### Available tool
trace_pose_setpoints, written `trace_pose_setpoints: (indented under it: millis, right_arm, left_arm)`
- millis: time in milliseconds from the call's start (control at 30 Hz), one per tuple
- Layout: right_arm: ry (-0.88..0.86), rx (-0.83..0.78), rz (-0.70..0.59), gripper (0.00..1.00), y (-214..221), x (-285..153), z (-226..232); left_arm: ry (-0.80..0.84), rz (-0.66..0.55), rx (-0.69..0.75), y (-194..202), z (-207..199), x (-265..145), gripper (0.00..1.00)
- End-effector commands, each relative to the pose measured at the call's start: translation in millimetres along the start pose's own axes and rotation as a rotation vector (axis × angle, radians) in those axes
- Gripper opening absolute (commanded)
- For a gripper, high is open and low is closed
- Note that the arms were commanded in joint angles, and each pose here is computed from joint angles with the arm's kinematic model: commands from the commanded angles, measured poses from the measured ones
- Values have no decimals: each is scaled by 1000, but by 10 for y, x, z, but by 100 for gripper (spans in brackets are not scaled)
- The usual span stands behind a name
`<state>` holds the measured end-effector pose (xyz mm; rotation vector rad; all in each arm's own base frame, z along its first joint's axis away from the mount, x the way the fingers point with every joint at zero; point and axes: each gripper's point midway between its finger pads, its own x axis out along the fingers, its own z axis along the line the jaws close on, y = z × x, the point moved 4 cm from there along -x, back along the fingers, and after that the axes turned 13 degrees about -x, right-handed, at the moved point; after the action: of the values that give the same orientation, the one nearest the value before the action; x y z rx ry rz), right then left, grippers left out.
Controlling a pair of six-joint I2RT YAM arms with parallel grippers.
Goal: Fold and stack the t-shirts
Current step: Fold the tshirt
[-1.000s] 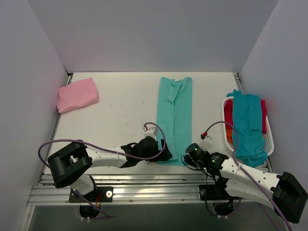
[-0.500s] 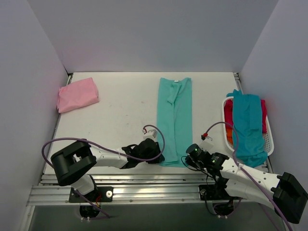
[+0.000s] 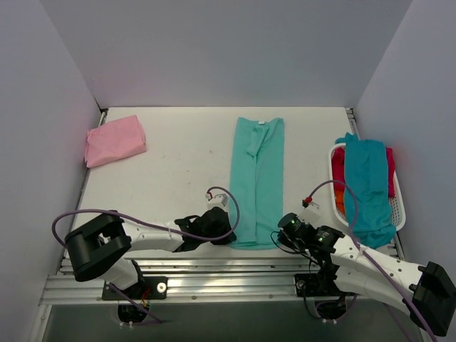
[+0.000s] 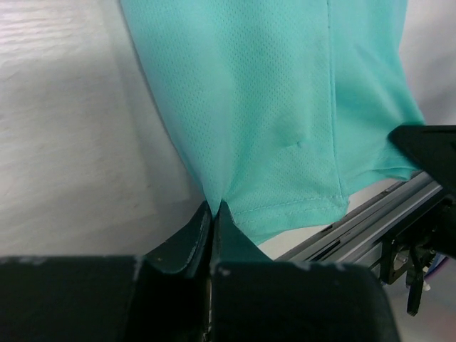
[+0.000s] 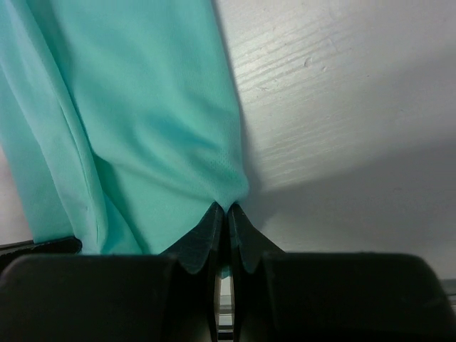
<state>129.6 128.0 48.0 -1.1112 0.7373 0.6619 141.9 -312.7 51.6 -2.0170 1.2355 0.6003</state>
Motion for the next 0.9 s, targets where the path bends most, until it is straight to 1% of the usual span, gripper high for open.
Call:
trace_pose_setpoints:
  millis: [0, 100, 133, 367, 467, 533, 600, 633, 700, 733, 867]
  right_arm:
    - [46, 7, -55, 0, -164, -111, -19]
    - [50, -4, -65, 0, -212, -147, -3]
    - [50, -8, -68, 0, -224, -154, 7]
    - [34, -28, -127, 0, -438, -230, 166]
    - [42, -46, -167, 0, -580, -268, 243]
    - [45, -50, -191, 0, -674, -274, 307]
    - [58, -72, -197, 0, -717, -255, 339]
    - [49, -67, -216, 0, -794, -279, 401]
    - [57, -79, -235, 0, -872, -266, 446]
    - [56, -75, -248, 0, -935, -283, 486]
    - [78, -77, -267, 0, -1085, -231, 515]
  left_arm:
    - [-71, -38, 25, -72, 116, -187, 2]
    - [-66, -66, 38, -151, 61, -251, 2]
    - [-95, -57, 52, -149, 114, -273, 2]
    - [-54, -77, 76, -342, -143, -331, 2]
    - [-22, -94, 78, -516, -285, -377, 2]
    - [-4, -118, 83, -702, -387, -420, 3]
    - [7, -131, 86, -833, -455, -456, 5]
    - [8, -150, 89, -971, -509, -491, 6]
    - [5, -163, 95, -1085, -557, -507, 7]
    - [6, -183, 95, -1219, -611, -539, 7]
    - [5, -199, 101, -1448, -709, -524, 8]
